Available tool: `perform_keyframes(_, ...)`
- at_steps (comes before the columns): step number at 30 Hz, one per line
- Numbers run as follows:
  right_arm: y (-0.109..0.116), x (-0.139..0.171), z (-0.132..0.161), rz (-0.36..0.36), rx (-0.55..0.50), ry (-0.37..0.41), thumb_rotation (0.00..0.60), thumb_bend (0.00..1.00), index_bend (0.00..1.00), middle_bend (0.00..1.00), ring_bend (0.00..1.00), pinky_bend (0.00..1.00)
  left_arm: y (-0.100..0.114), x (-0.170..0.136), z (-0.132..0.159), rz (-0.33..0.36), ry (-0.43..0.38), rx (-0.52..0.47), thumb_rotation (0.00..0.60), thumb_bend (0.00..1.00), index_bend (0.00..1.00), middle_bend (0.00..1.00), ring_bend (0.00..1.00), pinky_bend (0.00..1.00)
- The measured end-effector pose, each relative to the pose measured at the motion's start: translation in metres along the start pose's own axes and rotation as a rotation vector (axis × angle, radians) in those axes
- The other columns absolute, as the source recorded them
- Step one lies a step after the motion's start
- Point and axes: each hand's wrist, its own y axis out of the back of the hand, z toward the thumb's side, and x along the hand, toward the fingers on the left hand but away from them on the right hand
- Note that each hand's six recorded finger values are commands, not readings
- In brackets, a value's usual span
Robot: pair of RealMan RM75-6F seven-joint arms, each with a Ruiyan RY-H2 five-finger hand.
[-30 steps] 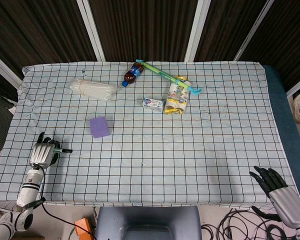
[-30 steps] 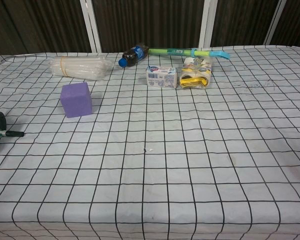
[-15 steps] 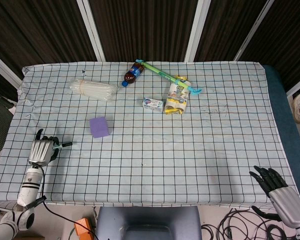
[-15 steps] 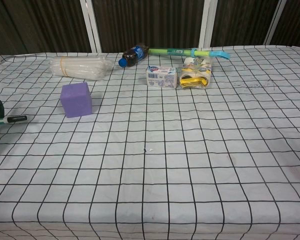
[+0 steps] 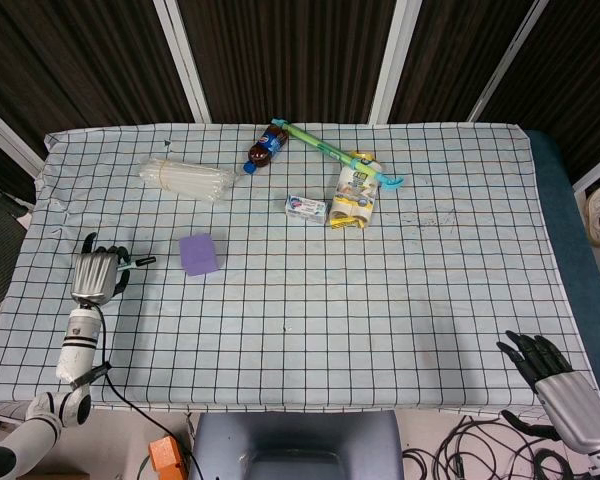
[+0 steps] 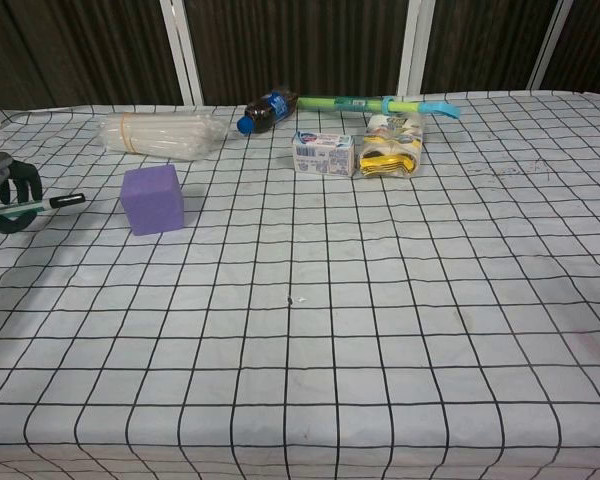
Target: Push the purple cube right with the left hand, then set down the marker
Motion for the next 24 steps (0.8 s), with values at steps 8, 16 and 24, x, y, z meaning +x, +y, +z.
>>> perform_keyframes(8, 0.001, -0.001, -0.001, 0.002, -0.003, -0.003, 0.600, 0.37, 0.00, 0.00, 0.00, 0.04, -0.004, 0.013, 0.025, -0.011, 0.003, -0.047, 0.600, 0.52, 0.81, 0.87, 0.53, 0.24)
perform_keyframes(16, 0.002, -0.001, -0.002, 0.000, -0.010, -0.001, 0.600, 0.37, 0.00, 0.00, 0.00, 0.04, -0.002, 0.021, 0.064, -0.004, -0.041, -0.071, 0.600, 0.52, 0.81, 0.89, 0.56, 0.44)
perform_keyframes(24, 0.007, 0.001, -0.005, -0.009, -0.025, 0.001, 0.600, 0.36, 0.00, 0.00, 0.00, 0.04, 0.001, 0.027, 0.107, -0.002, -0.087, -0.097, 0.600, 0.52, 0.81, 0.89, 0.56, 0.46)
